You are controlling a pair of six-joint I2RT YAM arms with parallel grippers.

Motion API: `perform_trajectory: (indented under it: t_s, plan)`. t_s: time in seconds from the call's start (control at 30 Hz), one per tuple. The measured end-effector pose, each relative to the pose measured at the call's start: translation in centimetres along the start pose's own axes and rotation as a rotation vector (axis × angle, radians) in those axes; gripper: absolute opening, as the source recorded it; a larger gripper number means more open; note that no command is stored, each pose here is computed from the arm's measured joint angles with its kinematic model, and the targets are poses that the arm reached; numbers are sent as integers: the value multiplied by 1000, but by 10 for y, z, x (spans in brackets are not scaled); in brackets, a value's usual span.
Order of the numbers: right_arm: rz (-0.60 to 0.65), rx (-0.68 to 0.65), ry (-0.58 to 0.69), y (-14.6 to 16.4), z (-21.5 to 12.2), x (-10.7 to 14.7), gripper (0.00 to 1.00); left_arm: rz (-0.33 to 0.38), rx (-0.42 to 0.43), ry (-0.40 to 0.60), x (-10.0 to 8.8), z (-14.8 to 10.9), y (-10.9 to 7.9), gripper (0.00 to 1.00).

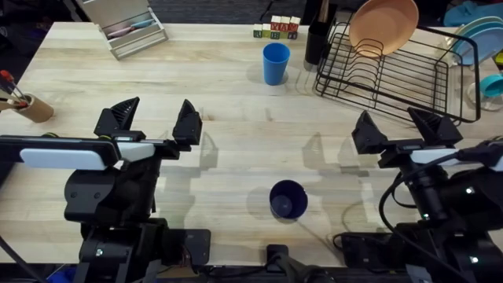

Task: Pick up the cup on the table and put them onto the rack.

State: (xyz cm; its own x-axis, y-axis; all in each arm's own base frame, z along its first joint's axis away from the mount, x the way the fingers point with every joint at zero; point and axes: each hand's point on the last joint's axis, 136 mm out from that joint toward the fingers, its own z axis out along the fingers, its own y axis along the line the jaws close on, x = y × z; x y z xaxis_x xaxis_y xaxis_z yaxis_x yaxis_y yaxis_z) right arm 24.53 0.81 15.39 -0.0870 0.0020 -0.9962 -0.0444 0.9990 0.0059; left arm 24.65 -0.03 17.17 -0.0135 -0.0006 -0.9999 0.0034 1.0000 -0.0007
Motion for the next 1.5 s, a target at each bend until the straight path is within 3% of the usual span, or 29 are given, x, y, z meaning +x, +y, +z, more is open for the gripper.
perform_trajectory:
  t_s: [0.67, 0.87, 1.07, 1.13, 1.3, 1.5]
  plan:
    - [-19, -1, 5, 0, 0, 1, 995, 0, 15, 1, 0, 0, -3, 994]
    - [-28, -22, 95, 4, -9, 2, 995, -14, 41, 90, 3, -7, -7, 994]
    - [-33, -30, 129, 6, -23, -36, 996, -18, 39, 79, -52, -24, -7, 994]
    - [-33, -38, 139, 7, -18, -93, 996, -17, 28, 68, -110, -21, -5, 994]
    - [-31, -41, 175, 7, 0, -130, 996, -20, 28, 166, -130, -7, -5, 993]
    - [-24, -53, 276, 8, 21, -157, 996, -25, 29, 382, -135, 6, -6, 993]
